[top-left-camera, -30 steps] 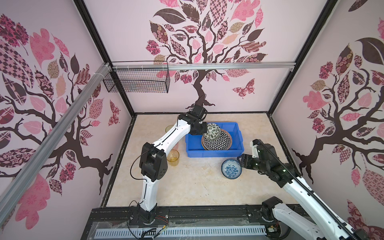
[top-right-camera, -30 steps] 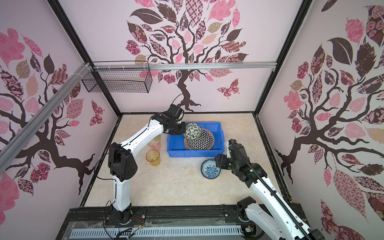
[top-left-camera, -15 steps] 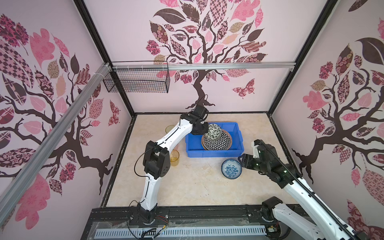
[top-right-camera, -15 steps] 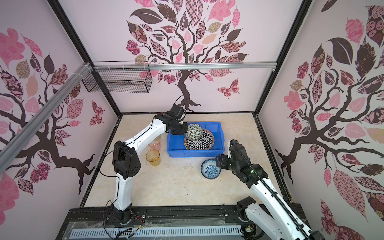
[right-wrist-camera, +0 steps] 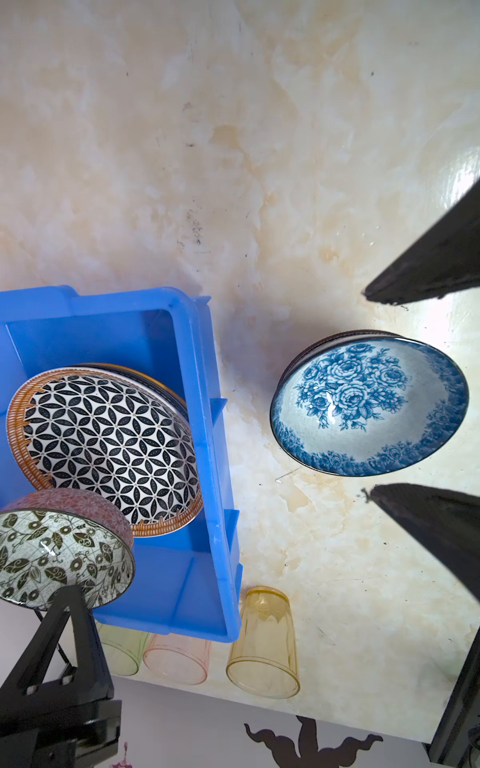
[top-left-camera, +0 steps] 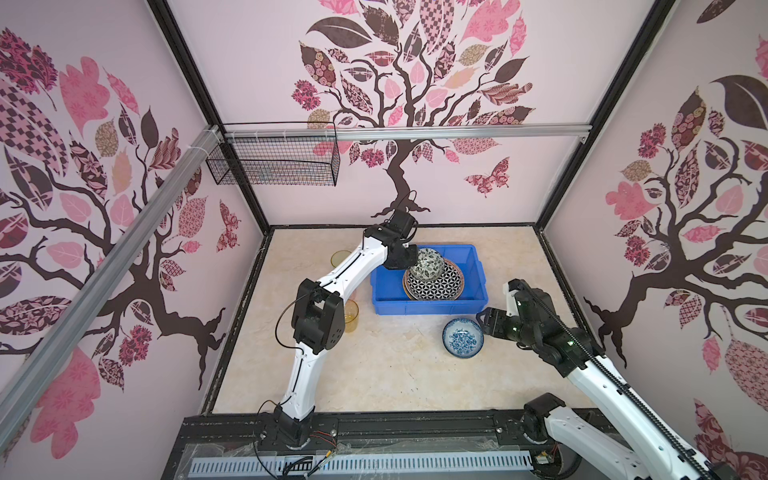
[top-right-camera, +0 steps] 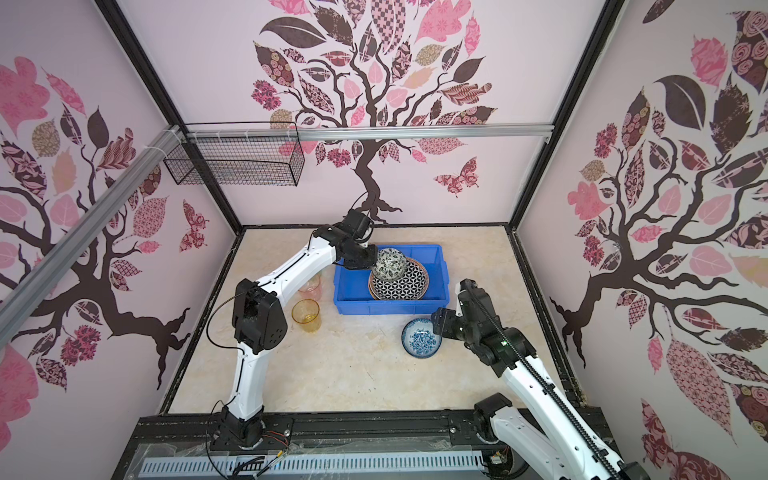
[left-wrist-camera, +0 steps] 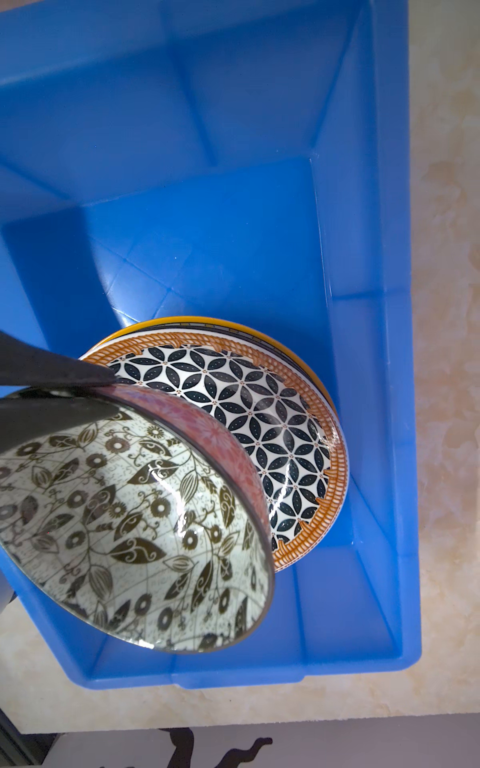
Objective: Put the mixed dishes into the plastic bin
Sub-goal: 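Lower the leaf-patterned bowl onto the orange-rimmed plate with the left gripper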
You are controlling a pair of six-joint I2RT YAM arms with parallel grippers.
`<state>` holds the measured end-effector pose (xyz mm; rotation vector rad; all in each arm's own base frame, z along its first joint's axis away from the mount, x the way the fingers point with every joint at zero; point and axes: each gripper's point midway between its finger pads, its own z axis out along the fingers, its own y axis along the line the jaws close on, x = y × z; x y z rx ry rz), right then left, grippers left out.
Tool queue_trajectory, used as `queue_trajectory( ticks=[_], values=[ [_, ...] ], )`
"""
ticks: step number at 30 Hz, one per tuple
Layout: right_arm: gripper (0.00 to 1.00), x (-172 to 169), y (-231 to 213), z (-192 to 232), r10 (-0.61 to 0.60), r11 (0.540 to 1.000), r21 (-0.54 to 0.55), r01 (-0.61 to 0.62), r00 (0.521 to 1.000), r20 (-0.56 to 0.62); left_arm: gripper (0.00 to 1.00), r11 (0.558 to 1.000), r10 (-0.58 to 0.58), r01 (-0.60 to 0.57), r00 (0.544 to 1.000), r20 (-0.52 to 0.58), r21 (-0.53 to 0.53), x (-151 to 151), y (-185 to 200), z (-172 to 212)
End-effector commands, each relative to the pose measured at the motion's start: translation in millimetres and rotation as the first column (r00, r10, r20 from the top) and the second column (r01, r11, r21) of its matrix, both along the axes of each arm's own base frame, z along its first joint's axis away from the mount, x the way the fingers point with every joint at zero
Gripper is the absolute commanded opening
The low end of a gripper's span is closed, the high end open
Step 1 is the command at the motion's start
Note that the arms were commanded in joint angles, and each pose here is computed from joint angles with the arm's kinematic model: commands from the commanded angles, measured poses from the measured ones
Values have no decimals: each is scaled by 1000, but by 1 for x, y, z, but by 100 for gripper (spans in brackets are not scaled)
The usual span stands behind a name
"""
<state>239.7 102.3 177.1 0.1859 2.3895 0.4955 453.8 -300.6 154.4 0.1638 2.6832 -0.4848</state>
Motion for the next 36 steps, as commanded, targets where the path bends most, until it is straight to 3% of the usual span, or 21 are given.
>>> queue_trajectory(
  ticks=[1,36],
  values=[
    [71,-3,-4,0,-14,1000,-14,14,1000,-14,0,999,-6,9,998,56,-49,14,-6,19],
    [65,-10,0,-41,-7,1000,-12,6,992,-129,0,996,-39,34,997,-65,-78,2,-26,-38]
  ],
)
